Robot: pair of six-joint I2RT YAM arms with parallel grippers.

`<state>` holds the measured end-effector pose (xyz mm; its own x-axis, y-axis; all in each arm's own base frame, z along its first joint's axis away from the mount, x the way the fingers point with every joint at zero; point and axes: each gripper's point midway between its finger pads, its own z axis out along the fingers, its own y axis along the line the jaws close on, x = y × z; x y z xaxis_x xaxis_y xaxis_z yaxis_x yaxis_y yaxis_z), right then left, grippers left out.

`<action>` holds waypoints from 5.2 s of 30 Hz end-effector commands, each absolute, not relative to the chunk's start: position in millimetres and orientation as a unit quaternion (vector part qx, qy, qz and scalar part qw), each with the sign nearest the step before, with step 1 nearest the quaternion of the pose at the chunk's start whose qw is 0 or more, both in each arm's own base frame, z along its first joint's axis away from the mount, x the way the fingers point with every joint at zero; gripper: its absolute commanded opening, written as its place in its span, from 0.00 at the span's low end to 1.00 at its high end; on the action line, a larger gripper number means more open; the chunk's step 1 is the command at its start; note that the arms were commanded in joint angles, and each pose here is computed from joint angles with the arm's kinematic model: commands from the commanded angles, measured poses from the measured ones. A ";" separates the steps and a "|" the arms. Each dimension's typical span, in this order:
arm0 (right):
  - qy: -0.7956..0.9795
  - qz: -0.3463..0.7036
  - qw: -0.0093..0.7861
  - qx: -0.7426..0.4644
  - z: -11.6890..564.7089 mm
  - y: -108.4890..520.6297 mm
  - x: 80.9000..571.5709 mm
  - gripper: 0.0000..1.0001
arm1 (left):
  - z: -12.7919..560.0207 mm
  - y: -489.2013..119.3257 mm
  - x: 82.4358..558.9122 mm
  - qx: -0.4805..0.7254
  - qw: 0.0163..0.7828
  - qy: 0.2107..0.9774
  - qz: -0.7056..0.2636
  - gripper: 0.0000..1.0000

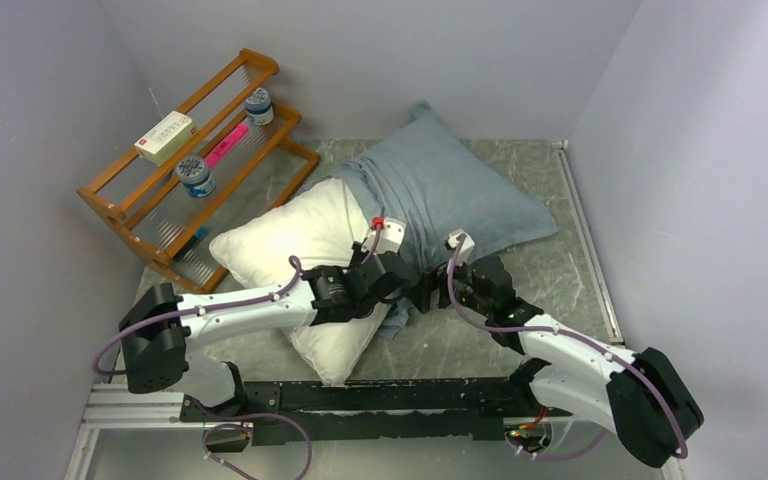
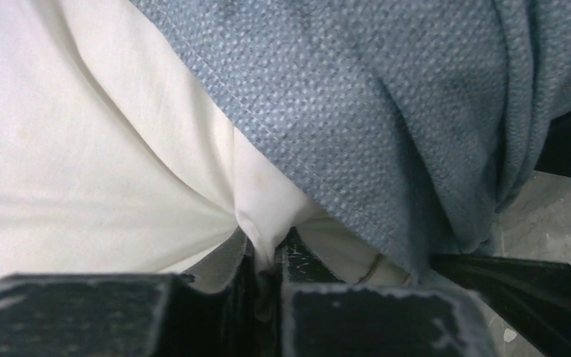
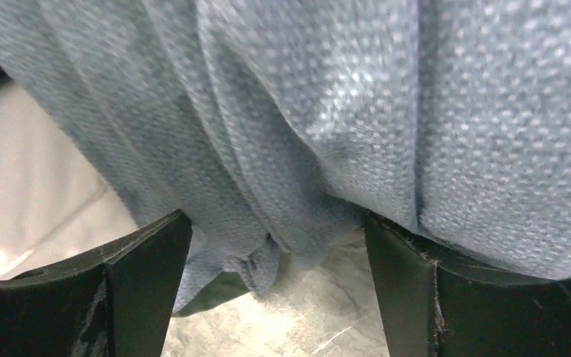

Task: Remove the pillowcase from the pillow
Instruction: Remove the pillow from the pillowcase.

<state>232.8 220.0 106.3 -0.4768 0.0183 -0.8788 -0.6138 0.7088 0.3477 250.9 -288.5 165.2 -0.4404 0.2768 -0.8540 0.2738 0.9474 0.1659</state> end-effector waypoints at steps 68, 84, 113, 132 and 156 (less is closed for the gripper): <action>0.674 0.051 0.735 0.053 350.3 57.9 368.9 0.00 | 168.5 -218.6 206.0 0.193 0.403 0.875 -0.186 0.05; 0.685 0.114 0.719 0.000 338.1 81.4 342.2 0.38 | 194.7 -283.1 171.7 0.214 0.375 0.832 -0.348 0.05; 0.677 0.205 0.679 -0.198 332.1 165.7 325.6 0.67 | 285.7 -245.4 241.5 0.192 0.476 0.797 -0.319 0.83; 0.670 0.214 0.673 -0.231 335.2 195.4 318.3 0.84 | 271.3 -222.4 355.2 0.182 0.433 0.804 -0.365 0.96; 0.681 0.202 0.653 -0.262 341.6 231.8 346.2 1.00 | 209.5 -278.3 280.8 0.291 0.287 0.792 -0.453 0.78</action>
<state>337.4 226.9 325.9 -0.0291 -0.0810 -0.9963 -0.6273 0.7775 -0.0449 322.4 -255.6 205.3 -0.6787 0.1159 -0.7252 0.6526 0.5482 -0.5231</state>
